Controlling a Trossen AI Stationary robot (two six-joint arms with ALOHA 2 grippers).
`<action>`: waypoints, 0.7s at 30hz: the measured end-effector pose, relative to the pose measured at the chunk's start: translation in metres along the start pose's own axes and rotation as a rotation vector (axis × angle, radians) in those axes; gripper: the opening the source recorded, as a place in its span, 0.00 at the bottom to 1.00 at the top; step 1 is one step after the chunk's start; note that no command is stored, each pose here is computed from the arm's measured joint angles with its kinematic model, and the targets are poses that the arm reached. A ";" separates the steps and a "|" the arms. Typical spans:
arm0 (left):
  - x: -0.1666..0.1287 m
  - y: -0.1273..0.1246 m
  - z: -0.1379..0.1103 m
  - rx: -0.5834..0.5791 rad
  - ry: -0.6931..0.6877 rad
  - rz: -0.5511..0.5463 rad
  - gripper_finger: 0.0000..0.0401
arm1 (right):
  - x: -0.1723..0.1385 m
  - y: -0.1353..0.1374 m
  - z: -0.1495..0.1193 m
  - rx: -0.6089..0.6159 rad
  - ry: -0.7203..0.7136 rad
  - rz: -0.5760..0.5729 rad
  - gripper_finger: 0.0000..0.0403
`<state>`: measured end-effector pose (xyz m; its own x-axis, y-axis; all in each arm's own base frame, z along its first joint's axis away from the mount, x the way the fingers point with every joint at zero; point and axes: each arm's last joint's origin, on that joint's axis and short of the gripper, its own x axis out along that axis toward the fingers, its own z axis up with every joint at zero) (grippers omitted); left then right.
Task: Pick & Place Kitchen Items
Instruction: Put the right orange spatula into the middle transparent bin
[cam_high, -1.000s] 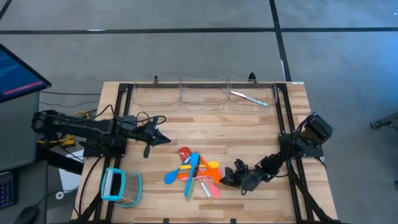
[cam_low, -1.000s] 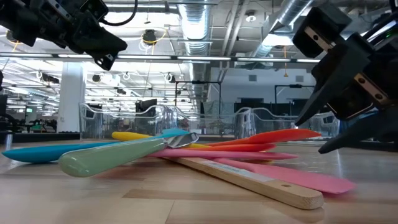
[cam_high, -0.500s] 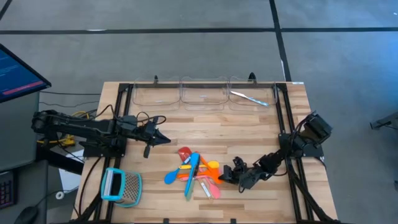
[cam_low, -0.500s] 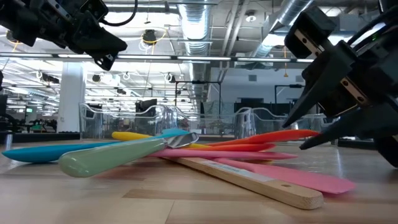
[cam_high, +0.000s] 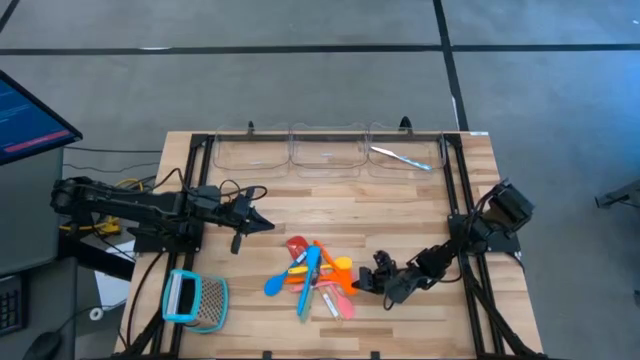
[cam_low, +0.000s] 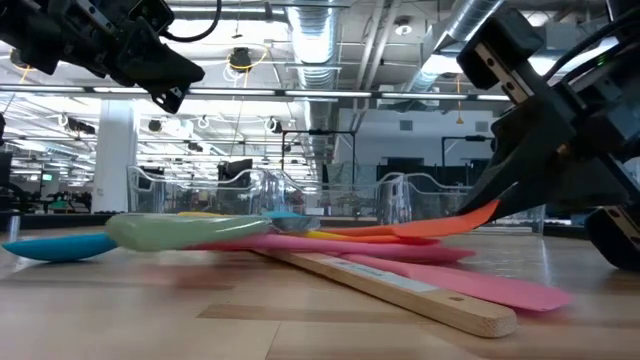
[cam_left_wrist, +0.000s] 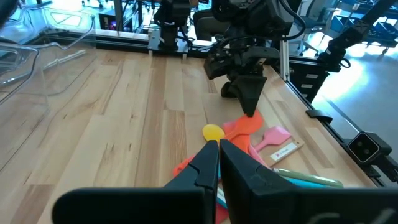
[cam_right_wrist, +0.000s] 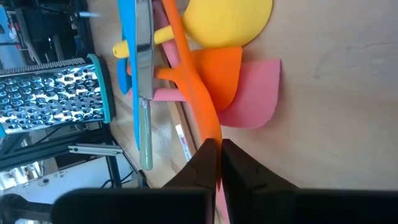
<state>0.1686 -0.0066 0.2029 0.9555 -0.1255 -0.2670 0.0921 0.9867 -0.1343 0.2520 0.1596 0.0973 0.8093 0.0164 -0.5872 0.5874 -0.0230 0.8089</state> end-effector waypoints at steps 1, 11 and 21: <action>0.000 0.000 0.000 0.000 0.000 0.000 0.02 | 0.000 0.001 -0.002 -0.004 0.004 0.002 0.01; 0.000 0.000 0.000 0.000 0.000 0.000 0.02 | 0.000 0.018 -0.015 -0.112 0.036 0.029 0.00; 0.000 0.000 0.000 0.000 0.000 0.000 0.02 | 0.000 0.026 -0.021 -0.180 0.036 0.003 0.00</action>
<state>0.1686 -0.0066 0.2030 0.9555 -0.1255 -0.2668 0.0921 0.9867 -0.1342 0.2668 0.1804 0.1191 0.8086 0.0529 -0.5860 0.5729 0.1562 0.8046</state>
